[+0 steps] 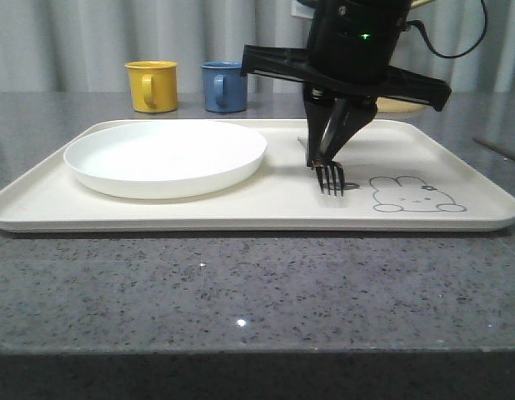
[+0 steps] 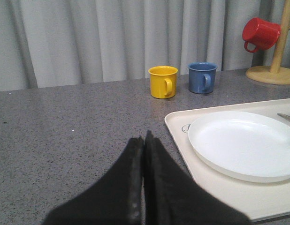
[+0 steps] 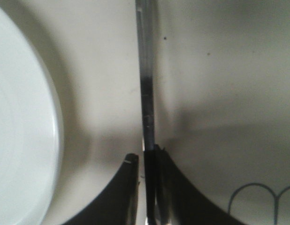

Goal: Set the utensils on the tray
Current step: 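Carry the fork onto the tray and lower it beside the plate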

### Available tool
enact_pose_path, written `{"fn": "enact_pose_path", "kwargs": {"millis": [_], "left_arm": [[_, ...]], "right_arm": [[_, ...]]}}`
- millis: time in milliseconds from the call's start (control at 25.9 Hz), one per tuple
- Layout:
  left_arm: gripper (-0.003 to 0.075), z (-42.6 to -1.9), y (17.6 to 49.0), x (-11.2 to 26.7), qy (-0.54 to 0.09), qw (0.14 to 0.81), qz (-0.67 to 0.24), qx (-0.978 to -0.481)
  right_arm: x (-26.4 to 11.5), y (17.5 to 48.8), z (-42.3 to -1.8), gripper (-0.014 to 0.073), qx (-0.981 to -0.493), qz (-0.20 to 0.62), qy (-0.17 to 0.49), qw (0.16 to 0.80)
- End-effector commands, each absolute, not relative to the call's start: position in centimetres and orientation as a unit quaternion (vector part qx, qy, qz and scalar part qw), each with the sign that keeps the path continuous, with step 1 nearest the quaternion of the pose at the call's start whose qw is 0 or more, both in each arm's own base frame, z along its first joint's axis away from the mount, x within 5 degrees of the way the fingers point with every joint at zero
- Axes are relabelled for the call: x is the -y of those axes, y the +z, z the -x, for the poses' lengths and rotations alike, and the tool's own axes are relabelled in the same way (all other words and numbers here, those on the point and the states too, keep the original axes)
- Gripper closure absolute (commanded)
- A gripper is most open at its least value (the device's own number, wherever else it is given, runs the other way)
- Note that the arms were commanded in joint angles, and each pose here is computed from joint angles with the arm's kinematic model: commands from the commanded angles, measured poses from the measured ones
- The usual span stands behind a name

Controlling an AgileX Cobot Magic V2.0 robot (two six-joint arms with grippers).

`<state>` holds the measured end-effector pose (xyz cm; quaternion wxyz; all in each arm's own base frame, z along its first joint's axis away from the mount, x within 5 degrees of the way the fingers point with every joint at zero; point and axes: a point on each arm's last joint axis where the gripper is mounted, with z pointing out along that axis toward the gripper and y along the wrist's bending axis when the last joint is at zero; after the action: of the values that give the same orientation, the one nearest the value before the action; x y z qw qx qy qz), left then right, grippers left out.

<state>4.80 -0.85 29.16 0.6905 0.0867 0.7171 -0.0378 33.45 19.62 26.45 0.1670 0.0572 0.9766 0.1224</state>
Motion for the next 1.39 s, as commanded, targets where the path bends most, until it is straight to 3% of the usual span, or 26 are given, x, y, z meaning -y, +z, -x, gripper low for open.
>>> {"fn": "enact_pose_path", "kwargs": {"millis": [0, 309, 733, 1080, 1350], "left_arm": [[0.0739, -4.7, 30.7, 0.8, -0.043, 0.724, -0.081, -0.684], [0.0739, -4.7, 30.7, 0.8, -0.043, 0.724, -0.081, -0.684], [0.0739, -4.7, 30.7, 0.8, -0.043, 0.724, -0.081, -0.684], [0.0739, -4.7, 30.7, 0.8, -0.043, 0.724, -0.081, -0.684], [0.0739, -4.7, 30.7, 0.8, -0.043, 0.724, -0.081, -0.684]], "right_arm": [[-19.6, 29.4, -33.3, 0.0360, -0.964, -0.056, 0.152, 0.212], [-18.7, 30.8, -32.8, 0.0329, -0.962, -0.060, 0.152, 0.217], [-7.4, 35.0, -32.6, 0.0329, -0.967, -0.064, 0.074, 0.234], [-0.2, 33.5, -32.6, 0.0272, -0.978, -0.063, 0.019, 0.196], [0.4, 31.9, -33.0, 0.0273, -0.981, -0.050, 0.026, 0.185]]}}
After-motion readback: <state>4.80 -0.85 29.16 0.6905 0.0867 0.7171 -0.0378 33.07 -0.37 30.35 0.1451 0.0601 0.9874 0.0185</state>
